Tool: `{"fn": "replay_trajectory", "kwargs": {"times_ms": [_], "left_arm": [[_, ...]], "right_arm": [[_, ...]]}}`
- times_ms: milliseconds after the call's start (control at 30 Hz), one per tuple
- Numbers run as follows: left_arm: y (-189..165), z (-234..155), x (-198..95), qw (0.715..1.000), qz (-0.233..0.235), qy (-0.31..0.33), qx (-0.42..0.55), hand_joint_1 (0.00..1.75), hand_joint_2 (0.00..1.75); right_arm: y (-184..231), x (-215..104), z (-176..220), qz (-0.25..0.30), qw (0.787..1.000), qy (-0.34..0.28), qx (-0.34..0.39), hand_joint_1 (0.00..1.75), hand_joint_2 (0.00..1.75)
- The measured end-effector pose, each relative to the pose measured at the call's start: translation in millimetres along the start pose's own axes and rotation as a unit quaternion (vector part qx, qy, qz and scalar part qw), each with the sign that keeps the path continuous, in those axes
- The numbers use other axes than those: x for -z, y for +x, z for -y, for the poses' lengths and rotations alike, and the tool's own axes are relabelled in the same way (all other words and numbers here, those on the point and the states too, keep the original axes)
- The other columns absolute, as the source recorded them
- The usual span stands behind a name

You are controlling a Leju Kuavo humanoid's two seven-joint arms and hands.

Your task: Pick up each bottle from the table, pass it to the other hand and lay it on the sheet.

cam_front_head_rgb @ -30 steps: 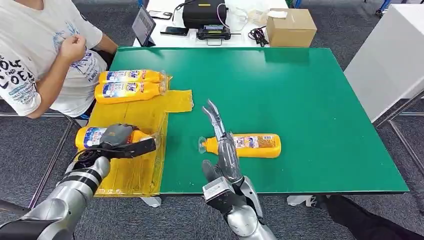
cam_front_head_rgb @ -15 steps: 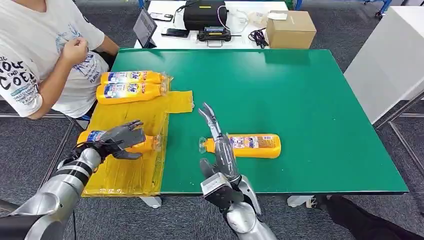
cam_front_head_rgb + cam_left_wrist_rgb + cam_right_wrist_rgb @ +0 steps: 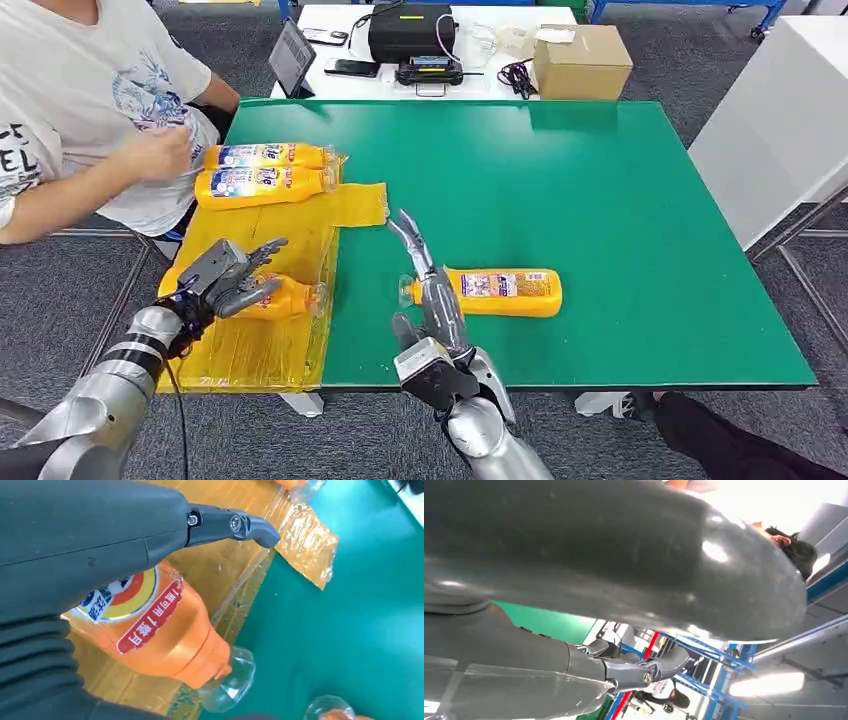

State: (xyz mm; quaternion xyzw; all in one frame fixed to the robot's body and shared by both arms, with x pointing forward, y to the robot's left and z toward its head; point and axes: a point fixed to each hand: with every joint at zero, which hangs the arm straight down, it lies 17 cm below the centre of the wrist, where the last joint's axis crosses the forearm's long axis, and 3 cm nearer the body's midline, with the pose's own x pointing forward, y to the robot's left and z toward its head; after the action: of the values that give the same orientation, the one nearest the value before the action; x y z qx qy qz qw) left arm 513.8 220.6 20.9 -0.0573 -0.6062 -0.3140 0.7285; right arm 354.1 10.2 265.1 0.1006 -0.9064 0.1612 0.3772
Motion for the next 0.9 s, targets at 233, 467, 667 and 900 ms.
{"fn": "replay_trajectory", "kwargs": {"times_ms": [233, 467, 667, 900], "left_arm": [[0, -1, -1, 1.0, 0.004, 0.008, -0.016, 0.0, 0.0], [17, -7, -2, 0.995, 0.057, 0.038, -0.068, 0.0, 0.0], [53, -75, -20, 0.938, 0.15, 0.311, -0.039, 0.0, 1.75], [98, -135, -85, 0.833, 0.189, 0.519, 0.036, 0.0, 1.75]], "right_arm": [[-4, -1, -2, -0.004, 1.0, 0.003, 0.0, 0.0, 0.0], [-6, -3, -3, -0.008, 1.0, 0.004, 0.0, 0.0, 0.0], [-10, -6, -6, -0.017, 1.0, 0.006, -0.017, 0.0, 0.0], [-31, -11, -2, -0.055, 0.994, 0.021, -0.089, 0.0, 1.75]]}}
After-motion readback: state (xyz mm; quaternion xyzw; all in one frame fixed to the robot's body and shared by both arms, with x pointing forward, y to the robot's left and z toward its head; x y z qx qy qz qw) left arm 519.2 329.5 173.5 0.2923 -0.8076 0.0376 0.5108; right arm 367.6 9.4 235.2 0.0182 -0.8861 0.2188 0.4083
